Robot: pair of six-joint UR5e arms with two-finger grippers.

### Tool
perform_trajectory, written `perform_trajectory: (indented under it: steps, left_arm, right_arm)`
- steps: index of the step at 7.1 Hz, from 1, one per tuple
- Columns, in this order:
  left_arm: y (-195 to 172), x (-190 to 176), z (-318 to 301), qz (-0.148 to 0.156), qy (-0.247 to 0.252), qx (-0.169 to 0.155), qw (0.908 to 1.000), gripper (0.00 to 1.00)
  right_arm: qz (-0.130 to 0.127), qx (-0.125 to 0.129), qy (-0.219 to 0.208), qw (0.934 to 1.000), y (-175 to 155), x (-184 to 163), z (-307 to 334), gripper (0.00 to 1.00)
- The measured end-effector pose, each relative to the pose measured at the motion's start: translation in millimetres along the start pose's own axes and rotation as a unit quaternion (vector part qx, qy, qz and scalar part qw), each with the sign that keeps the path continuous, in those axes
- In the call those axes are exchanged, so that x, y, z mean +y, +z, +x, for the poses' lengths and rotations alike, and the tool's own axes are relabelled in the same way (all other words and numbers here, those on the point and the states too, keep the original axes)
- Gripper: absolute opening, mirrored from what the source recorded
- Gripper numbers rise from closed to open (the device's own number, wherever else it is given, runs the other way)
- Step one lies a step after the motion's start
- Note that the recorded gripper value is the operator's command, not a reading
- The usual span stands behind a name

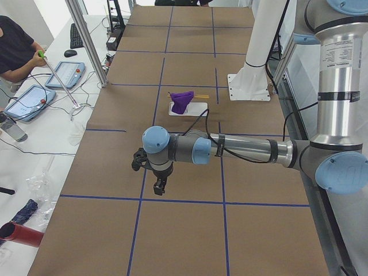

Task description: Hang towel on rack

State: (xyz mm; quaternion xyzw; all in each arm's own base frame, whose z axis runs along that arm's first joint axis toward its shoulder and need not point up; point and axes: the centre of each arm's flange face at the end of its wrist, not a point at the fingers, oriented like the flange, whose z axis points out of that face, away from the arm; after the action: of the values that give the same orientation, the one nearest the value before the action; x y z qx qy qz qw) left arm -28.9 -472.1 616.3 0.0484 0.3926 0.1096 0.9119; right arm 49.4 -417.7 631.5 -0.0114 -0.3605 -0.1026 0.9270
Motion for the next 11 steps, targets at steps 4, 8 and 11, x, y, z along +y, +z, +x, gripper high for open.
perform_trajectory:
  steps: [4,8,11]
  left_arm:
    - [-1.9,-1.6,3.5,0.003,0.003,0.007,1.0,1.0]
    - [-2.2,-2.2,6.0,0.004,0.005,0.013,0.9999,1.0]
    - [-2.6,-2.5,7.3,0.005,0.006,0.017,0.9998,1.0]
  right_arm:
    - [0.002,-0.001,-0.001,1.0,0.5,-0.5,0.0,1.0]
    - [0.001,-0.002,0.0,1.0,1.0,-0.5,0.3,1.0]
    - [0.002,-0.002,-0.001,1.0,0.4,-0.7,-0.2,1.0]
